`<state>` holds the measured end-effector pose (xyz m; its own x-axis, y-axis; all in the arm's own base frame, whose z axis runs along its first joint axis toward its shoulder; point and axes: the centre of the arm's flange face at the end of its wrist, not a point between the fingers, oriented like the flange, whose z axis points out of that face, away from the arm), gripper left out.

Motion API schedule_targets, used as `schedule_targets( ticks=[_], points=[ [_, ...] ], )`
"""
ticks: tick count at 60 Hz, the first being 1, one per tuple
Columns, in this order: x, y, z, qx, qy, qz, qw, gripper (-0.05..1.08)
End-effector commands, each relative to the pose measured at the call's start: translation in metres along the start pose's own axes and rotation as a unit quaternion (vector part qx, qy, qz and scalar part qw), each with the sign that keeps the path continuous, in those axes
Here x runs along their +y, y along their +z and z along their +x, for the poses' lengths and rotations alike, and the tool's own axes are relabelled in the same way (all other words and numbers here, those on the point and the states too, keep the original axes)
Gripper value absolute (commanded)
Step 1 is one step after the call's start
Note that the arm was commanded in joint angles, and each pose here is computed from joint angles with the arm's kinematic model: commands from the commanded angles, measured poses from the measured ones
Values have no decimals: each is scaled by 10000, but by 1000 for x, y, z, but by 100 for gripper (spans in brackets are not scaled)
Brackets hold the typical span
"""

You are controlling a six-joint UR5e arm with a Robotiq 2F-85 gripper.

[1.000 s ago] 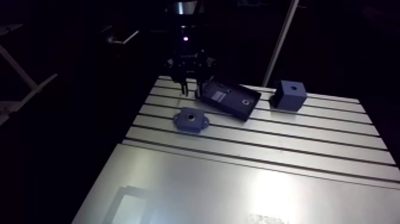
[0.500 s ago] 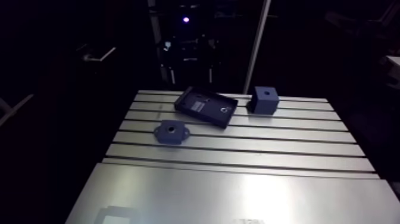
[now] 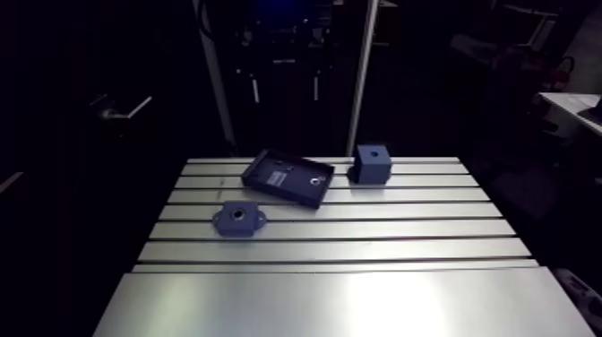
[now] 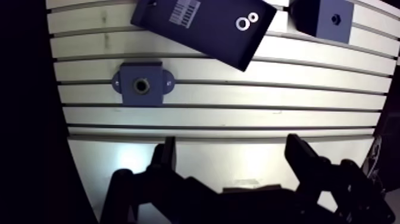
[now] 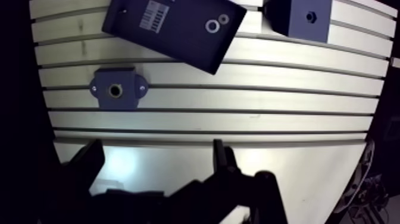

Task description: Pick up the bearing and press it into the housing until flush.

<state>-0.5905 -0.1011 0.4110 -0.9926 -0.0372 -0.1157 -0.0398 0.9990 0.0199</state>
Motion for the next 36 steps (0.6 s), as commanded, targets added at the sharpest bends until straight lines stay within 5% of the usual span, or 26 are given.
schedule_targets(
  ticks=[1, 11, 36],
  points=[
    [14, -102, -36, 564, 5, 114, 9983, 1],
    [12, -122, -49, 730, 1, 94, 9973, 1],
    [5, -130, -65, 670, -32, 100, 9977, 1]
  ],
)
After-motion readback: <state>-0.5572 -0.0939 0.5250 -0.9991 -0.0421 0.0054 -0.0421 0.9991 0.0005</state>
